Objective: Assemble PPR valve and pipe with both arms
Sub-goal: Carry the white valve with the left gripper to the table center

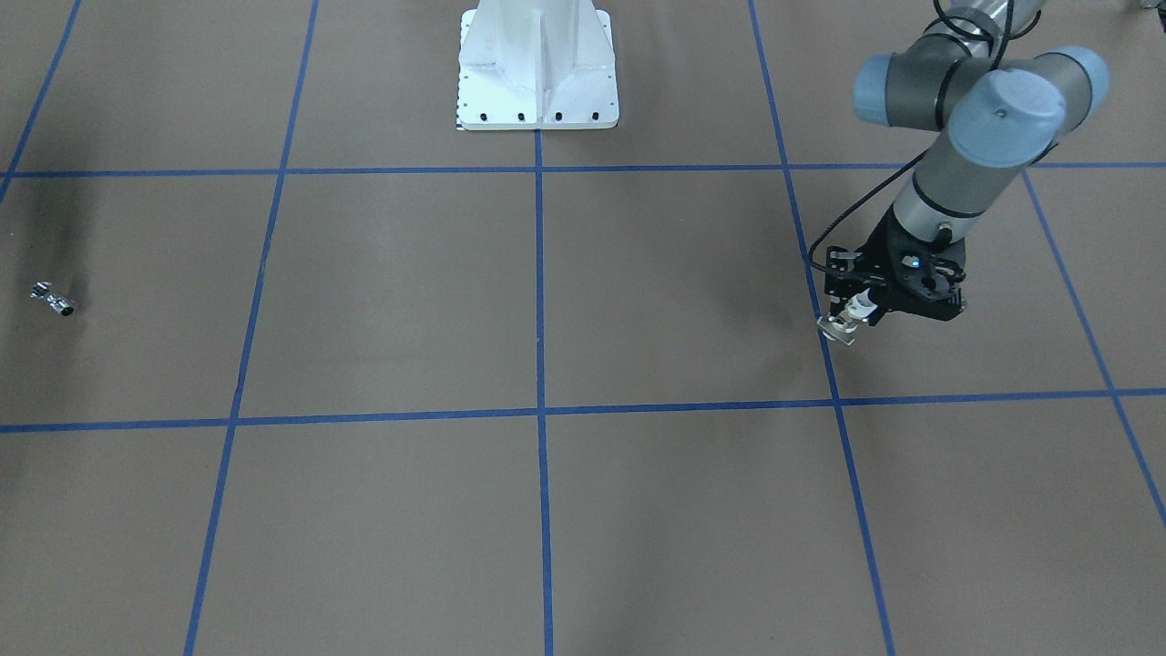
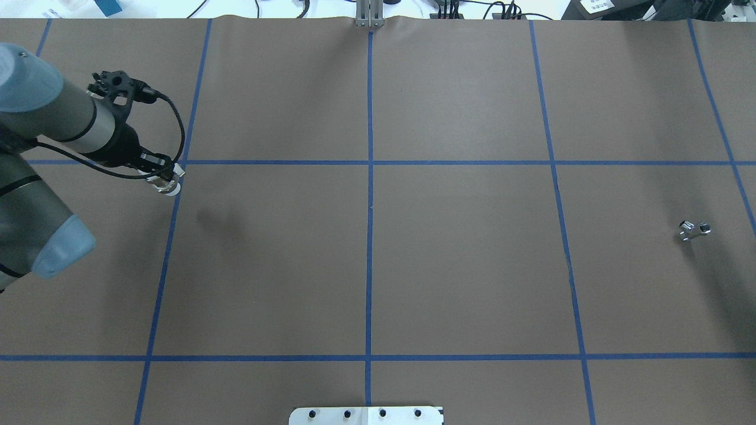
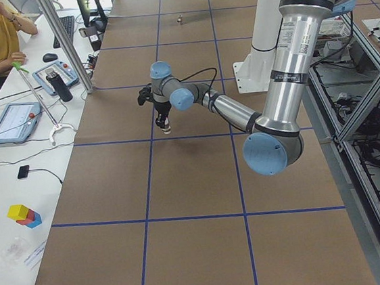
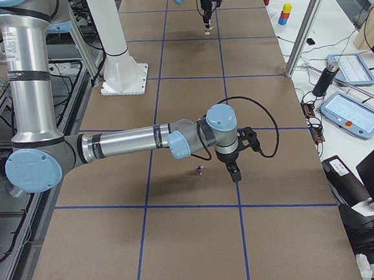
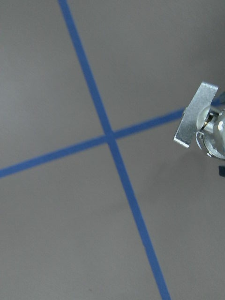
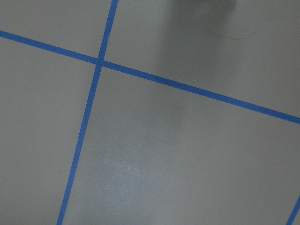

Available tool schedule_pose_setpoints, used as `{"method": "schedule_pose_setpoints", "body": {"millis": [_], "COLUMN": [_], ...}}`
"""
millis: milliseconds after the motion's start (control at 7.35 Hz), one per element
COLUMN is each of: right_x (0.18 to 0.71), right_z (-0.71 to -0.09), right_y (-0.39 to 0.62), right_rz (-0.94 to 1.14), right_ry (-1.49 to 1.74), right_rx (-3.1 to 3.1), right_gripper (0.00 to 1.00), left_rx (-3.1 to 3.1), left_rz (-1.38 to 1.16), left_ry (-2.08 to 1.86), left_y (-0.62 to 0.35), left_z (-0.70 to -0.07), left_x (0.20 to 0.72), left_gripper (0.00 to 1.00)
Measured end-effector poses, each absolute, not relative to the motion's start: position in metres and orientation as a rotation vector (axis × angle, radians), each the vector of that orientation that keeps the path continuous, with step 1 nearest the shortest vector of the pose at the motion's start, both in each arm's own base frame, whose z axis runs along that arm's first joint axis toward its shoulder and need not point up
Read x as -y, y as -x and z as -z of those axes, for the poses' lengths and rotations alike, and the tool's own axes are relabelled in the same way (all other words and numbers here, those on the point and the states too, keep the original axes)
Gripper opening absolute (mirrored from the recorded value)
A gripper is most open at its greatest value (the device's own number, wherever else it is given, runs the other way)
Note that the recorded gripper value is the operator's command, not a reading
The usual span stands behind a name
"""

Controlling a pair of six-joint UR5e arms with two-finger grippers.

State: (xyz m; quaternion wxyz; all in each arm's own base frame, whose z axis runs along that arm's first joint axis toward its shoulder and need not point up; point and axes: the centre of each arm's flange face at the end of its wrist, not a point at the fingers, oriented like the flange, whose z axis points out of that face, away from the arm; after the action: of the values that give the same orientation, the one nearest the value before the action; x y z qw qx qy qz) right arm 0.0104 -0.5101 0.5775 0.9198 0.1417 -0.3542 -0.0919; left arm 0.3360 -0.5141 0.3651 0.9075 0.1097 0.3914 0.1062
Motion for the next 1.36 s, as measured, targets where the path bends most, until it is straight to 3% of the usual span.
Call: {"method": "schedule_pose_setpoints", "body": {"millis": [681, 1361], "right_x": [0.509, 0.508], "right_z": [-0.579, -0.580], "right_y": [-0.011, -0.011], "right_rz": [0.188, 0.187], "right_ry": [-0.288, -0.286], "right_rx": [0.728, 0.728], "right_gripper": [1.00, 1.00], "left_rx": [-0.851, -0.850], "left_rz": [-0.017, 0.220], "left_ry": [-0.115, -0.035], "left_y": [-0.539, -0.604], "left_z": [-0.197, -0.150], "left_x": [0.501, 0.481], "left_gripper": [0.00, 0.00]}}
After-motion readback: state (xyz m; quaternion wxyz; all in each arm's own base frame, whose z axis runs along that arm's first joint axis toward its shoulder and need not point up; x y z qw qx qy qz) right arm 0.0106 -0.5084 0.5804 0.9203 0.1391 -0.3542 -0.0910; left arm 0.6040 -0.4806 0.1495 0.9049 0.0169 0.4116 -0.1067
